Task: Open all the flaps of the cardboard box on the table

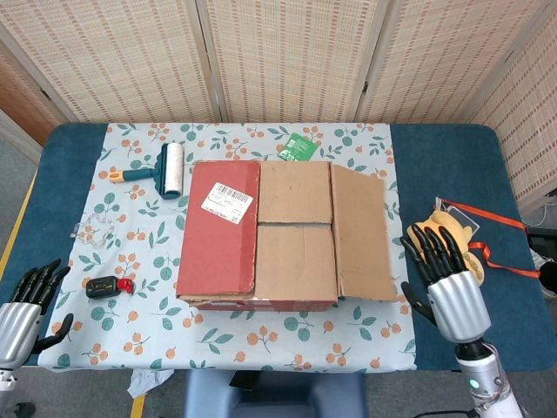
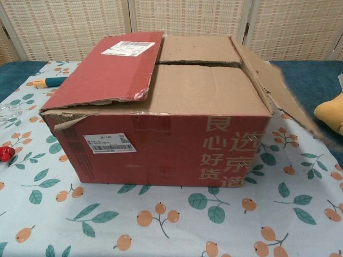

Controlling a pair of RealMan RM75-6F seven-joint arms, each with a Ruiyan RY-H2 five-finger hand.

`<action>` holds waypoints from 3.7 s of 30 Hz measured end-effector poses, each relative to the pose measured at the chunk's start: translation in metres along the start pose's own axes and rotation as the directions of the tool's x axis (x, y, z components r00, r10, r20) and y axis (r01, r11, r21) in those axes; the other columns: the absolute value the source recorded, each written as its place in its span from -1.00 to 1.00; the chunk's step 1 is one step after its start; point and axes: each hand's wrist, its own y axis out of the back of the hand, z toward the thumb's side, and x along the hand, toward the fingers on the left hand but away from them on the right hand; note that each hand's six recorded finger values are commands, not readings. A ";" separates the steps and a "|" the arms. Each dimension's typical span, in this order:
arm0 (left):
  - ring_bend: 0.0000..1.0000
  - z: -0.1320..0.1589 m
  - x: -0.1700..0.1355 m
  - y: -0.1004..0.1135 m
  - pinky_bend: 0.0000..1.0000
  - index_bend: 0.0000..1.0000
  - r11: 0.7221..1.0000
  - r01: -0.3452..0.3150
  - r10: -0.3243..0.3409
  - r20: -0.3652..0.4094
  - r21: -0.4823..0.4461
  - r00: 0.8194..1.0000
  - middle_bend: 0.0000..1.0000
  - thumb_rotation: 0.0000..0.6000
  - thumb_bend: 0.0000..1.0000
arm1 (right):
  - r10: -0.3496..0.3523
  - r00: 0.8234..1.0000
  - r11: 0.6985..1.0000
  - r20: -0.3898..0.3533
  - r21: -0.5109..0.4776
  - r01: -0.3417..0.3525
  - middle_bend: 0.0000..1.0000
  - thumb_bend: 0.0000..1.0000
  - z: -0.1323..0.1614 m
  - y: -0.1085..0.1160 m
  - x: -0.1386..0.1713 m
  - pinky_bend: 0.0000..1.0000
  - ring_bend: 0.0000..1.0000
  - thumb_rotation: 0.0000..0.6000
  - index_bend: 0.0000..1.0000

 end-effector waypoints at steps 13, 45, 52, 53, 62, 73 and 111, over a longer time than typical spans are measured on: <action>-1.00 0.022 0.008 -0.014 -1.00 -1.00 1.000 -0.013 0.015 0.126 -0.019 0.992 -1.00 1.00 -0.26 | -0.003 0.994 0.998 0.110 -0.059 0.010 -1.00 -0.18 -0.055 0.000 0.046 -1.00 -1.00 1.00 -1.00; -1.00 0.209 0.061 -0.029 -1.00 -1.00 0.965 0.235 -0.198 0.261 -0.119 0.945 -1.00 1.00 0.01 | -0.033 0.996 0.995 0.086 -0.093 0.041 -1.00 -0.18 -0.078 0.028 0.066 -1.00 -1.00 1.00 -1.00; -1.00 0.250 0.075 -0.027 -1.00 -1.00 0.964 0.208 -0.150 0.308 -0.166 0.939 -1.00 1.00 0.00 | -0.036 0.998 0.990 0.055 -0.131 0.043 -1.00 -0.18 -0.075 0.034 0.071 -1.00 -1.00 1.00 -1.00; -1.00 0.255 0.078 -0.027 -1.00 -1.00 0.966 0.200 -0.141 0.312 -0.166 0.939 -1.00 1.00 0.00 | -0.041 0.998 0.990 0.056 -0.135 0.048 -1.00 -0.18 -0.076 0.036 0.072 -1.00 -1.00 1.00 -1.00; -1.00 0.267 0.094 -0.035 -1.00 -1.00 0.982 0.156 -0.125 0.249 -0.108 0.961 -1.00 1.00 0.00 | -0.047 0.997 0.984 0.059 -0.167 0.057 -1.00 -0.18 -0.079 0.043 0.077 -1.00 -1.00 1.00 -1.00; -1.00 0.281 0.111 -0.039 -1.00 -1.00 0.989 0.122 -0.104 0.191 -0.085 0.976 -1.00 1.00 0.00 | -0.045 0.998 0.978 0.033 -0.200 0.051 -1.00 -0.18 -0.077 0.044 0.076 -1.00 -1.00 1.00 -1.00; -1.00 0.284 0.100 0.021 -1.00 -1.00 0.967 -0.253 0.247 0.236 -0.005 0.940 -1.00 1.00 0.00 | -0.001 1.000 0.972 -0.025 -0.236 -0.005 -1.00 -0.18 -0.065 0.033 0.077 -1.00 -1.00 1.00 -1.00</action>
